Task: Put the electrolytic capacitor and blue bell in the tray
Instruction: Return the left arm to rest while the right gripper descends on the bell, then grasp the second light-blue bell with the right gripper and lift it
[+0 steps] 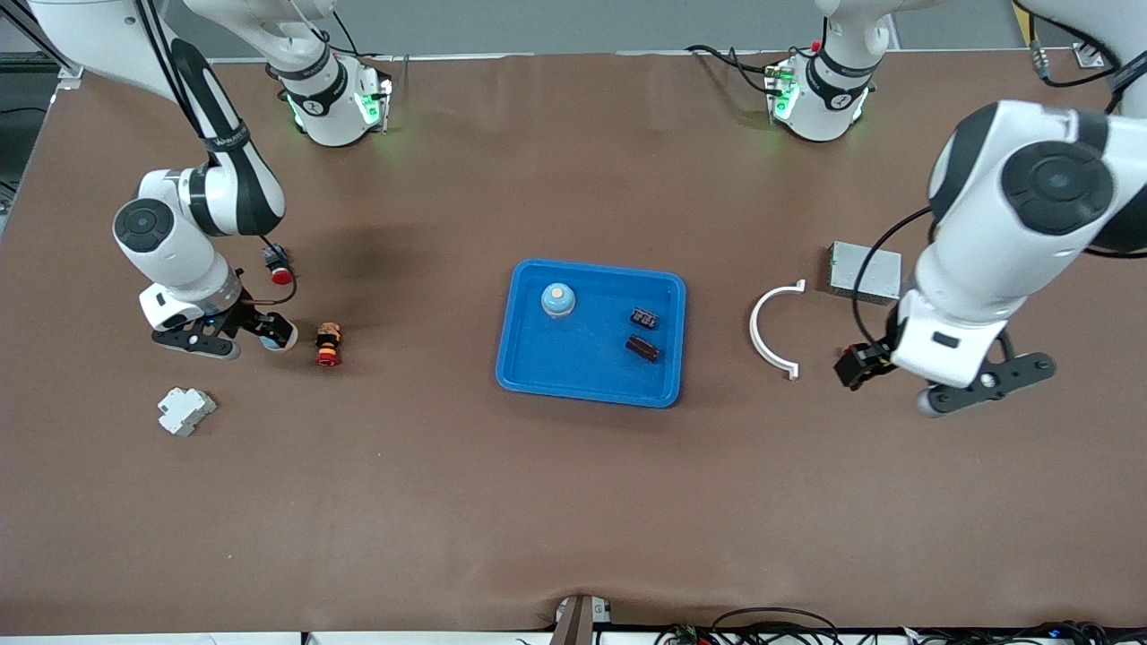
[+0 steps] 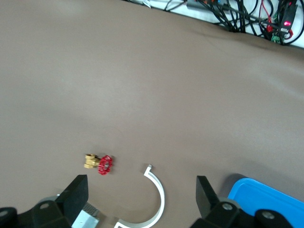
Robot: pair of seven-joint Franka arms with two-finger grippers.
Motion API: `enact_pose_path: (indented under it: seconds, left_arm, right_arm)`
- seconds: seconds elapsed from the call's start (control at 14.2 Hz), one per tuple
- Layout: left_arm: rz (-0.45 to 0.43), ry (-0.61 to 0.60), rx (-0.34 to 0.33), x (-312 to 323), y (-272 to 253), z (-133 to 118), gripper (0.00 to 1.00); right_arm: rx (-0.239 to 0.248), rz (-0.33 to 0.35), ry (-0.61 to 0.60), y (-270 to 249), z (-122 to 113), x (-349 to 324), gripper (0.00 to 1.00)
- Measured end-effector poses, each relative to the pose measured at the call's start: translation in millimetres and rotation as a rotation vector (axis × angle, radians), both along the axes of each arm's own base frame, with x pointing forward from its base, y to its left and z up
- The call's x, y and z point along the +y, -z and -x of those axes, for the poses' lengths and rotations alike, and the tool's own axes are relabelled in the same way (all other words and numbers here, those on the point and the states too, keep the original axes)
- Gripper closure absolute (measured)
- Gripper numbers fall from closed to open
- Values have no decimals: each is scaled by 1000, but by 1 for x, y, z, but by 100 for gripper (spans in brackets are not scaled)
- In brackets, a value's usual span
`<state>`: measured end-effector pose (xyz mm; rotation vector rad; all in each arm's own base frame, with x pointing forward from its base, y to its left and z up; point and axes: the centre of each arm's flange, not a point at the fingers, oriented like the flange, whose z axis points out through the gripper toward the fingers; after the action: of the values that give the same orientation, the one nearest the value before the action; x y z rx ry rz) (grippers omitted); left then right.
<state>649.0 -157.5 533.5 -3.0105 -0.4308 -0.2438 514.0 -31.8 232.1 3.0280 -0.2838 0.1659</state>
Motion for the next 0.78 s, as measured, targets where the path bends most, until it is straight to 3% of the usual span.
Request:
enact_pose_path:
  seconds: [0.21,0.78]
  left_arm:
    - [-34,32,20,23,-32,15,0]
    - [-30,201,104,99,-105,84,0]
  right_arm:
    - [28,-6,25,13,10,-10,0]
    - [25,-35,50,30,22,-6,0]
